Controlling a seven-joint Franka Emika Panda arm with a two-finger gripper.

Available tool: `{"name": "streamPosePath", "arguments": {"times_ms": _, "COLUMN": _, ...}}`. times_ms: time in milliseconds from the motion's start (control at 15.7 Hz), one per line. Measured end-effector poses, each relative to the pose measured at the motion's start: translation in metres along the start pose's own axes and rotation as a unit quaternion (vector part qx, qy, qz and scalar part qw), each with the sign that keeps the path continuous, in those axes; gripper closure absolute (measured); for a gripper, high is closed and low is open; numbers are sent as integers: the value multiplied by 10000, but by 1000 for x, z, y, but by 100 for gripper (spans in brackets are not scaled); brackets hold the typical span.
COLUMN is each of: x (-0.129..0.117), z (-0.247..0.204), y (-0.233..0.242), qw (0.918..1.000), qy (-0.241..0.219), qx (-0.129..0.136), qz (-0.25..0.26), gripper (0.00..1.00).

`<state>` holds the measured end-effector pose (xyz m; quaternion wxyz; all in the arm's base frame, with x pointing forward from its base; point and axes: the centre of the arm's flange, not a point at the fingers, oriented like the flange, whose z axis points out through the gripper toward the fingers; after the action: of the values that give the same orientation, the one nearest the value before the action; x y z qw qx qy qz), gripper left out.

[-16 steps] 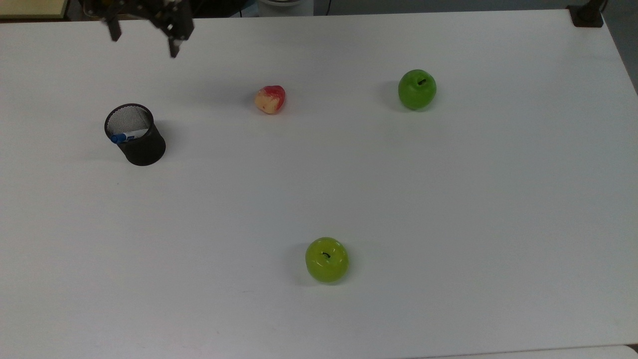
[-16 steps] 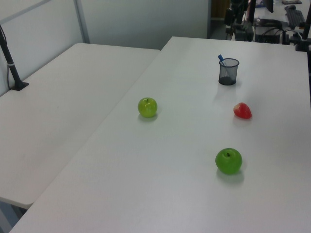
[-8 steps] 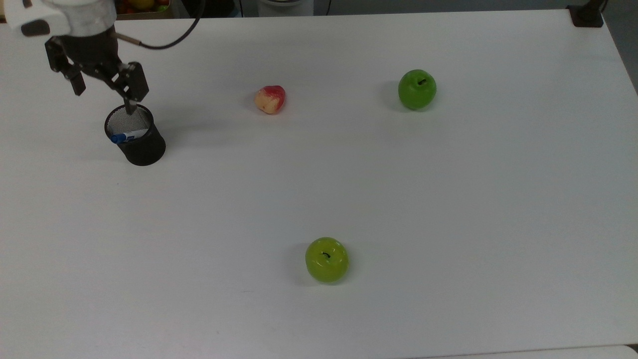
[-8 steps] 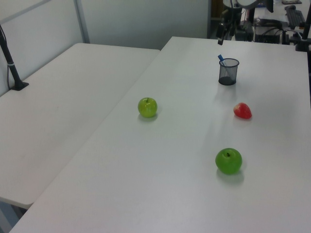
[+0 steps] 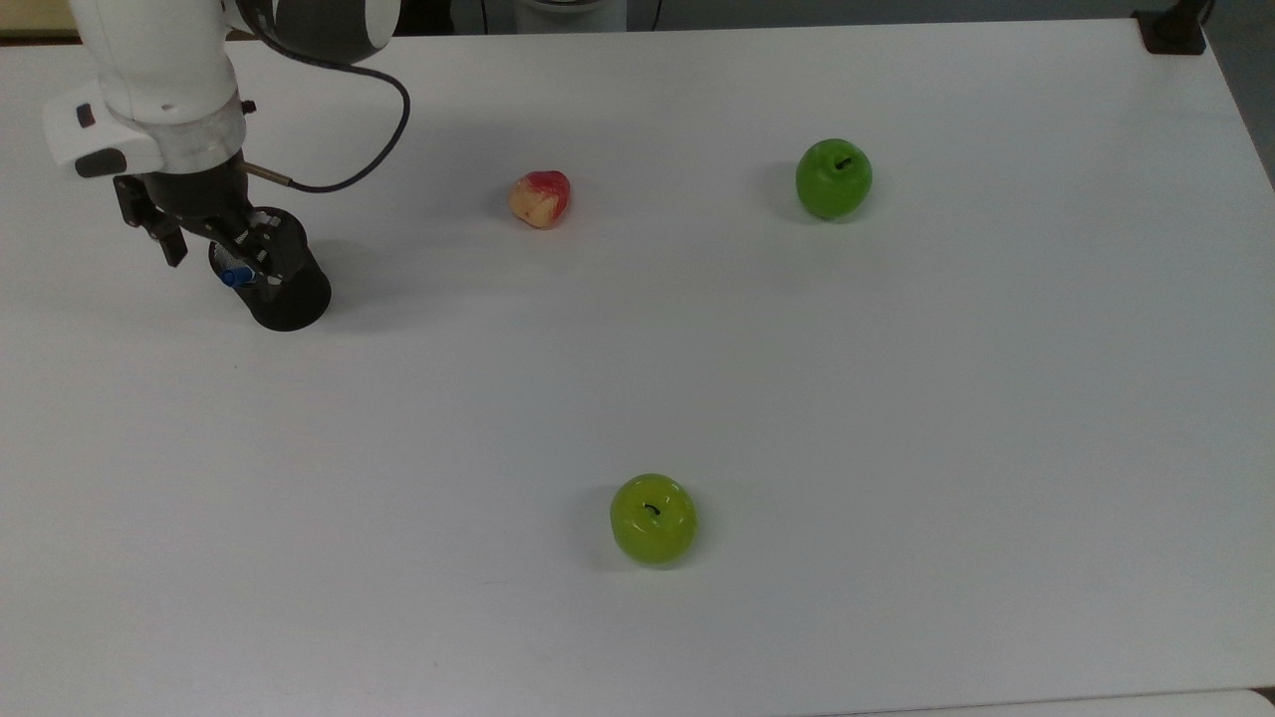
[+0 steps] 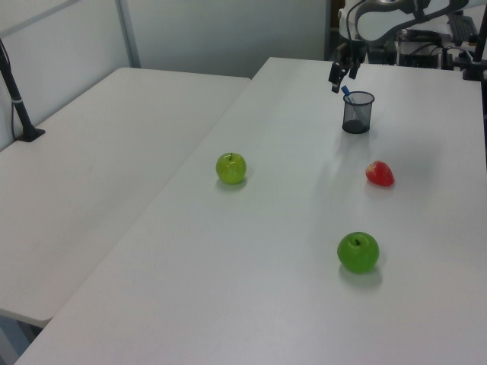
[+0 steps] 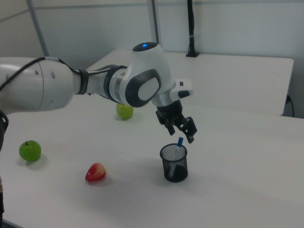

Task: Take marker pen
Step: 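Lower the gripper into the cup and close on the marker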

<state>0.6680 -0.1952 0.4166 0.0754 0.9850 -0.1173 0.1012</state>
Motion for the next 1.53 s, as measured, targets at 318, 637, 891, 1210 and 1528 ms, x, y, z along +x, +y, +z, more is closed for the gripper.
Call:
{"name": "streamPosePath", "arguments": {"times_ms": 318, "x": 0, "z": 10, "y": -1, "qw": 9998, "qy": -23, "qx": 2, "qz": -206, "gripper": 35}}
{"name": "streamPosePath", "arguments": {"times_ms": 637, "x": -1, "z": 12, "y": 2, "qw": 9996, "qy": -37, "qx": -2, "qz": -287, "gripper": 58}}
{"name": "streamPosePath", "arguments": {"times_ms": 891, "x": -1, "z": 12, "y": 3, "qw": 9995, "qy": -41, "qx": -4, "qz": -319, "gripper": 61}}
{"name": "streamPosePath", "arguments": {"times_ms": 1210, "x": -1, "z": 12, "y": 4, "qw": 9994, "qy": -40, "qx": -4, "qz": -331, "gripper": 61}}
{"name": "streamPosePath", "arguments": {"times_ms": 1528, "x": -1, "z": 11, "y": 5, "qw": 9995, "qy": -38, "qx": -6, "qz": -329, "gripper": 73}}
